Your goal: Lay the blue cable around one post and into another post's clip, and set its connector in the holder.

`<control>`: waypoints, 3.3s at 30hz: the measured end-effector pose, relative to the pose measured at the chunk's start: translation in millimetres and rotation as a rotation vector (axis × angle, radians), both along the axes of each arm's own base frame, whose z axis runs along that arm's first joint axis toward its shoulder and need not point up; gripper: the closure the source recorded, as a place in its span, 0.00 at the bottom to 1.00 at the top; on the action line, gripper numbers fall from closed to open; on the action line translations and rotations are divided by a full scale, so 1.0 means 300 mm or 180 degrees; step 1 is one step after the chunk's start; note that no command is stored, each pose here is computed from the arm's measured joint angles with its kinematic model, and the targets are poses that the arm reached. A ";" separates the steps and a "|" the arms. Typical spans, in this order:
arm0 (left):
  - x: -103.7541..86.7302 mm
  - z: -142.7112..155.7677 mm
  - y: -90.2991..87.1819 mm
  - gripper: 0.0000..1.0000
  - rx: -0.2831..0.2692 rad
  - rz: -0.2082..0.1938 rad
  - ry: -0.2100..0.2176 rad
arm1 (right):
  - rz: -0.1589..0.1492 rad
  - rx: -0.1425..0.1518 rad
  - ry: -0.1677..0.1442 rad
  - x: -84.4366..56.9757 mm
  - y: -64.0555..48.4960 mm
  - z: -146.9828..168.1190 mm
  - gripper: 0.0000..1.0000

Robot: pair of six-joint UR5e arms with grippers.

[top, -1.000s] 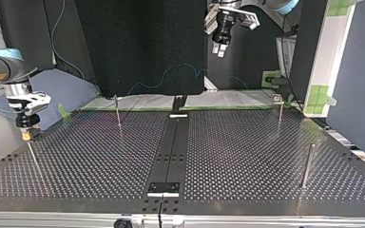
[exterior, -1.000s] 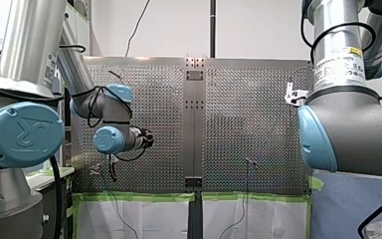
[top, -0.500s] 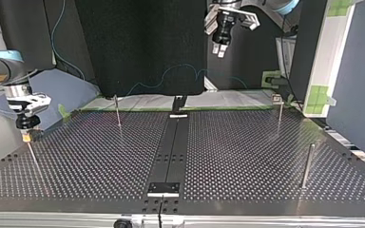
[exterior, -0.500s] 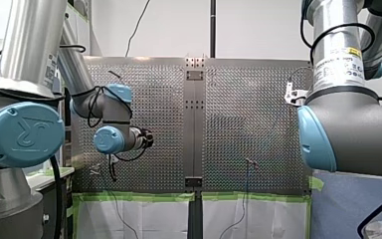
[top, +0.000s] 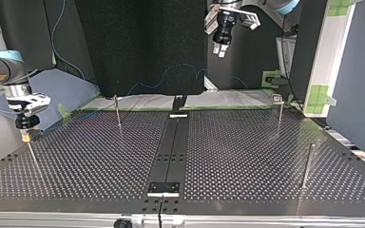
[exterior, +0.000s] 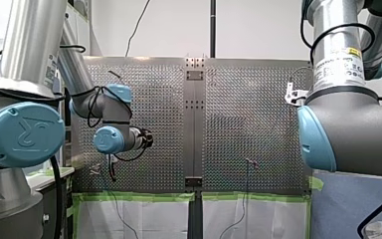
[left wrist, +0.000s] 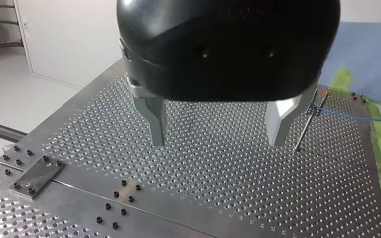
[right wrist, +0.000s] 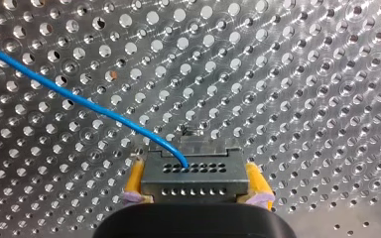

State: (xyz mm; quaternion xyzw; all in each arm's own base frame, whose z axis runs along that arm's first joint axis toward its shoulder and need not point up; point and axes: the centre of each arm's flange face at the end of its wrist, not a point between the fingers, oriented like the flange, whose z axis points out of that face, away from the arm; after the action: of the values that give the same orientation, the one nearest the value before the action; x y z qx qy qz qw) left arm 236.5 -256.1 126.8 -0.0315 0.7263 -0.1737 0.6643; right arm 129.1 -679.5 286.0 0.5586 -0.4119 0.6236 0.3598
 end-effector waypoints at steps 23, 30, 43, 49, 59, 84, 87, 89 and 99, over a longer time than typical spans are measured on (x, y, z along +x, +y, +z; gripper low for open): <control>0.003 -0.001 0.004 0.00 0.0001 0.0014 0.0002 | 0.0160 0.0023 -0.0003 0.021 0.007 -0.008 0.06; 0.004 -0.001 0.006 0.00 0.0002 0.0022 0.0004 | 0.0125 0.0017 -0.0003 0.015 0.006 -0.005 0.02; 0.003 -0.004 0.011 0.00 0.0007 0.0032 0.0013 | 0.0072 0.0013 -0.0001 0.014 0.003 -0.005 0.02; -0.001 -0.007 0.016 0.00 0.0021 0.0037 0.0021 | -0.0029 0.0015 -0.0004 0.002 -0.001 -0.005 0.02; -0.005 -0.011 0.022 0.00 0.0038 0.0046 0.0031 | -0.0201 0.0026 -0.0050 -0.022 -0.009 -0.005 0.02; -0.005 -0.012 0.023 0.00 0.0041 0.0048 0.0035 | -0.0980 0.0413 -0.0110 -0.137 0.010 -0.048 0.02; -0.005 -0.012 0.023 0.00 0.0041 0.0048 0.0035 | -0.1074 0.0474 -0.0098 -0.147 0.023 -0.071 0.02; -0.005 -0.012 0.022 0.00 0.0041 0.0046 0.0034 | -0.1126 0.0496 -0.0094 -0.151 0.033 -0.089 0.02; -0.006 -0.012 0.021 0.00 0.0034 0.0035 0.0033 | -0.1278 0.0563 -0.0059 -0.125 0.082 -0.169 0.02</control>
State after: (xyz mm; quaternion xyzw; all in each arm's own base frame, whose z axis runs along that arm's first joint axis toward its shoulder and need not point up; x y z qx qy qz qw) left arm 234.8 -249.8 123.2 -0.0329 0.7305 -0.1660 0.6616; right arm 91.7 -654.9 235.3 0.4890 -0.5713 0.5059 0.4225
